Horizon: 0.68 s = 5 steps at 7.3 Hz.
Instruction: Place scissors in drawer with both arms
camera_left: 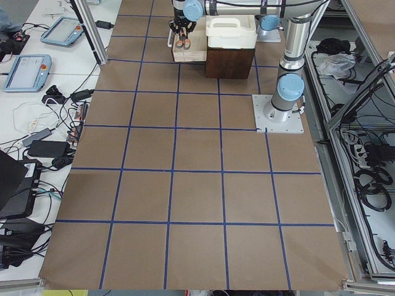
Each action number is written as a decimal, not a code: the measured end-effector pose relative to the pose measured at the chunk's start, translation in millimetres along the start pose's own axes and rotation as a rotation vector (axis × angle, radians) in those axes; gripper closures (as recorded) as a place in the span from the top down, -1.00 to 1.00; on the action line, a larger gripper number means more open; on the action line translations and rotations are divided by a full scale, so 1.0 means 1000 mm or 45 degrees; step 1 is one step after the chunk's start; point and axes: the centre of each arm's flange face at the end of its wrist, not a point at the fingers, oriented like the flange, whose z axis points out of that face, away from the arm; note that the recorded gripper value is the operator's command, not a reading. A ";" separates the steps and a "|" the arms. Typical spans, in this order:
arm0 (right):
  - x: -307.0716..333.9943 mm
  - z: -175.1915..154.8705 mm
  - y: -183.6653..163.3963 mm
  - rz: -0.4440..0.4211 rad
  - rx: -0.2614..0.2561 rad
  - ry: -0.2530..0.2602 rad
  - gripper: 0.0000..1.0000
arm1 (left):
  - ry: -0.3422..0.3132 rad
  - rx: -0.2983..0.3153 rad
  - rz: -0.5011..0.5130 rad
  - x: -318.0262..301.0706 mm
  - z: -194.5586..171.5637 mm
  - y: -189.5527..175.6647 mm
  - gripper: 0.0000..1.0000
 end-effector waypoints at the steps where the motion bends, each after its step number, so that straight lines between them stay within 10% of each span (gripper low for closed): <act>1: 0.001 -0.007 0.004 -0.002 0.014 0.002 1.00 | 0.015 -0.007 -0.009 0.004 0.012 -0.014 -1.00; 5: 0.003 -0.018 0.010 -0.007 0.036 0.008 1.00 | 0.055 -0.033 -0.012 0.019 0.046 -0.048 -1.00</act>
